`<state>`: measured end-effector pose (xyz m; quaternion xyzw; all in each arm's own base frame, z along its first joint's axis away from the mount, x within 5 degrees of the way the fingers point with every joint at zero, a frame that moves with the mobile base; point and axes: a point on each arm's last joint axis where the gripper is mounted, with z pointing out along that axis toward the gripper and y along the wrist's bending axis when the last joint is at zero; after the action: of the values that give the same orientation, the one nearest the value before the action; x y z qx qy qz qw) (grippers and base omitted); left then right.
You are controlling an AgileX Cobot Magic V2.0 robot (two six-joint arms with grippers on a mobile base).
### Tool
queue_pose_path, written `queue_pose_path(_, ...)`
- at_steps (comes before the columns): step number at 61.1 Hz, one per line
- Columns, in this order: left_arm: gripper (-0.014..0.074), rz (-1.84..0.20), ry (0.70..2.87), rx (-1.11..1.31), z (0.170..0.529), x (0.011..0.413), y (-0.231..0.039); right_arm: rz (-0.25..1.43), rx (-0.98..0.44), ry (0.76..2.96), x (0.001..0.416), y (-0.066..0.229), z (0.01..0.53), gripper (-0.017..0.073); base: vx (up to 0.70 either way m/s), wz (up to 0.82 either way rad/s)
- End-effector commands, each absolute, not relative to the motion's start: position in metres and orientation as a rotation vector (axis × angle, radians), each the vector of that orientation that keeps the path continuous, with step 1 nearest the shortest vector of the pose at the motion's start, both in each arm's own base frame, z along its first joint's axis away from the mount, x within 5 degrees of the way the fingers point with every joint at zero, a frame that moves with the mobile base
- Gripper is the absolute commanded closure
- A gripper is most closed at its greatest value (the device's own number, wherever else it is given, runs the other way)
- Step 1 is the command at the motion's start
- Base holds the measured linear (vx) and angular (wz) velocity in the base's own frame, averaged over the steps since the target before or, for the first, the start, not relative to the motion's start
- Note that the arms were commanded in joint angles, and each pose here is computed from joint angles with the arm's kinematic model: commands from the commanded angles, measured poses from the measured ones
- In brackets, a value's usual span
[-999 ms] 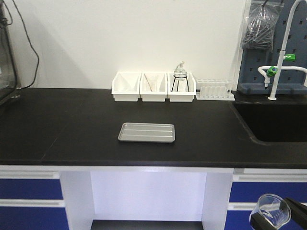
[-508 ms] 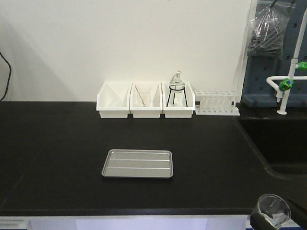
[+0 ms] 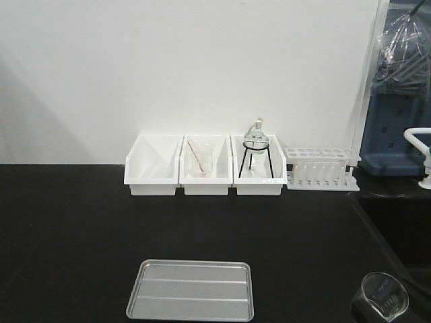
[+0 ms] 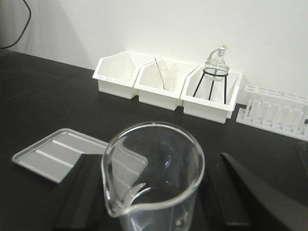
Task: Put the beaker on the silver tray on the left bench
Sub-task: 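Drive the base to the bench with the silver tray, holding the beaker, then lower the held beaker onto the silver tray with the right gripper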
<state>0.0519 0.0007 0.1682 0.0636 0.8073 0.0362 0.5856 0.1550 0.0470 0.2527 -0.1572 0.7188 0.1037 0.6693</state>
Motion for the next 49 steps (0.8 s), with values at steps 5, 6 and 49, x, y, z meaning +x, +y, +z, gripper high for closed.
queue_pose_path(5, 0.0592, 0.072, 1.812, 0.149, 0.1691, 0.0539, -0.0005, 0.261, -0.346, 1.505, 0.1557, 0.0491, 0.2702, 0.0571, 0.28, -0.01)
queue_pose_path(6, 0.0592, 0.072, 1.812, 0.149, 0.1691, 0.0539, -0.0005, 0.261, -0.346, 1.505, 0.1557, 0.0491, 0.2702, 0.0571, 0.26, -0.02)
queue_pose_path(49, 0.0592, 0.072, 1.812, 0.149, 0.1691, 0.0539, -0.0005, 0.260, -0.347, 1.516, 0.1567, 0.0492, 0.2688, 0.0571, 0.10, -0.01)
